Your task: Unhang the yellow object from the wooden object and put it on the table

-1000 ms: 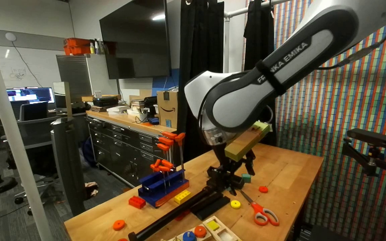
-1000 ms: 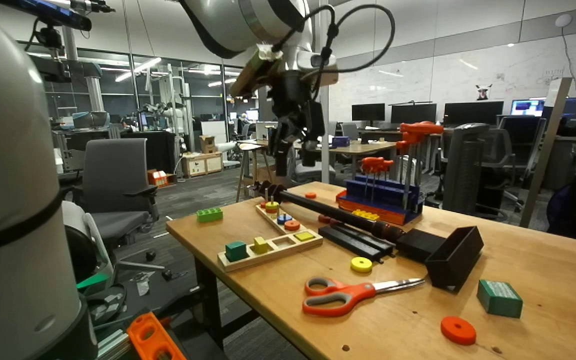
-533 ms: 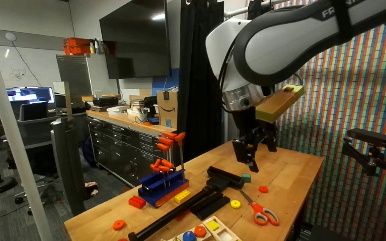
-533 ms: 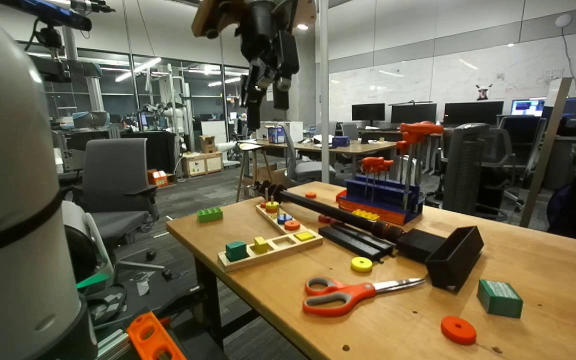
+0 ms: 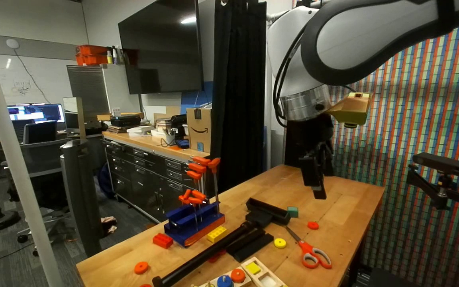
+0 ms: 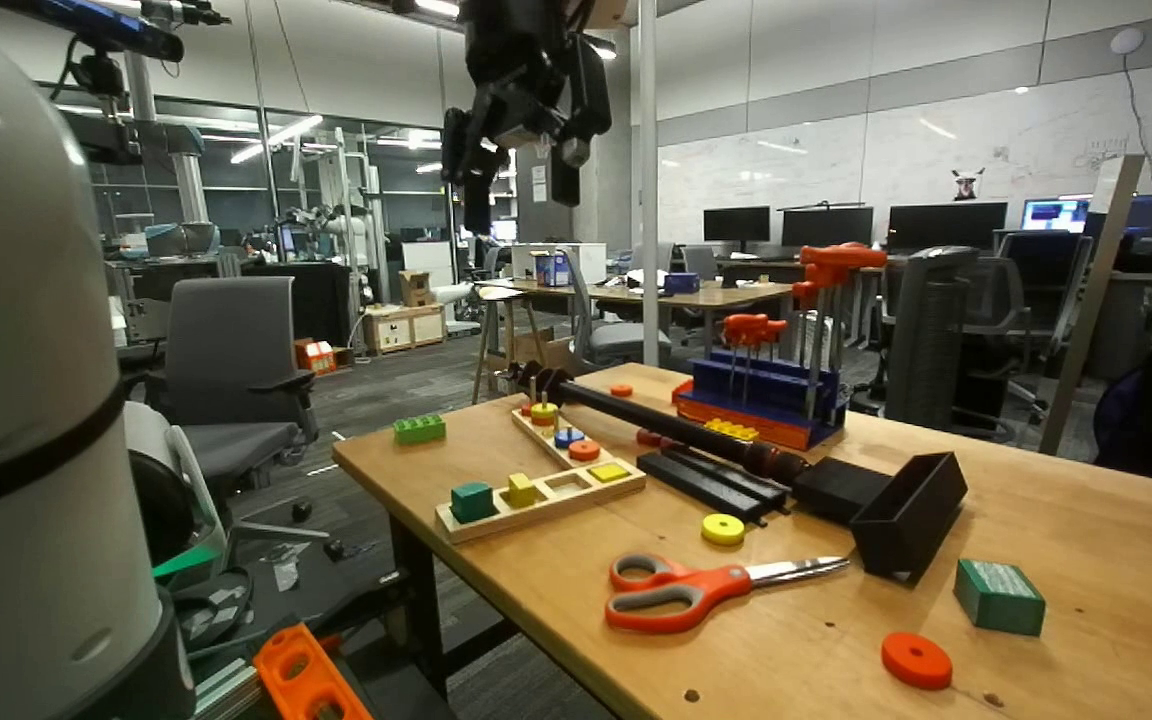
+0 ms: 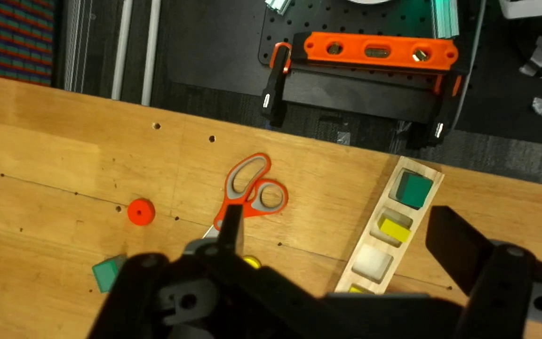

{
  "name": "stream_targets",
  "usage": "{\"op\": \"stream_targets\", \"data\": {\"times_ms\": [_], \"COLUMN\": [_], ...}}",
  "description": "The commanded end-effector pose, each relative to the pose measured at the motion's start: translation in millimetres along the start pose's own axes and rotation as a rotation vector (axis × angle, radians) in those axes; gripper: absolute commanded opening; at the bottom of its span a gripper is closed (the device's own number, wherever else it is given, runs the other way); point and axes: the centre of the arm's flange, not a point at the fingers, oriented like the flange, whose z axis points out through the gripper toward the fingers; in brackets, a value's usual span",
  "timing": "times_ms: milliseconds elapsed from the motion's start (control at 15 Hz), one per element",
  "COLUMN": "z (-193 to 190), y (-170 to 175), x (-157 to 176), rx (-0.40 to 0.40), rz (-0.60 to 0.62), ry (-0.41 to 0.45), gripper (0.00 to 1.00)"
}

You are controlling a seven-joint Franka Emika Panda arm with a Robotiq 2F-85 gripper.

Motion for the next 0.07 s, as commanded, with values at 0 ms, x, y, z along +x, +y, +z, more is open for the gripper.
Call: {"op": "stream_targets", "data": {"times_ms": [0], "z": [0.9], "y": [-0.9], "x": [-0.1], "rx": [0.0], "rz": [-0.014], "ry": [-0.001], "gripper": [1.0]}}
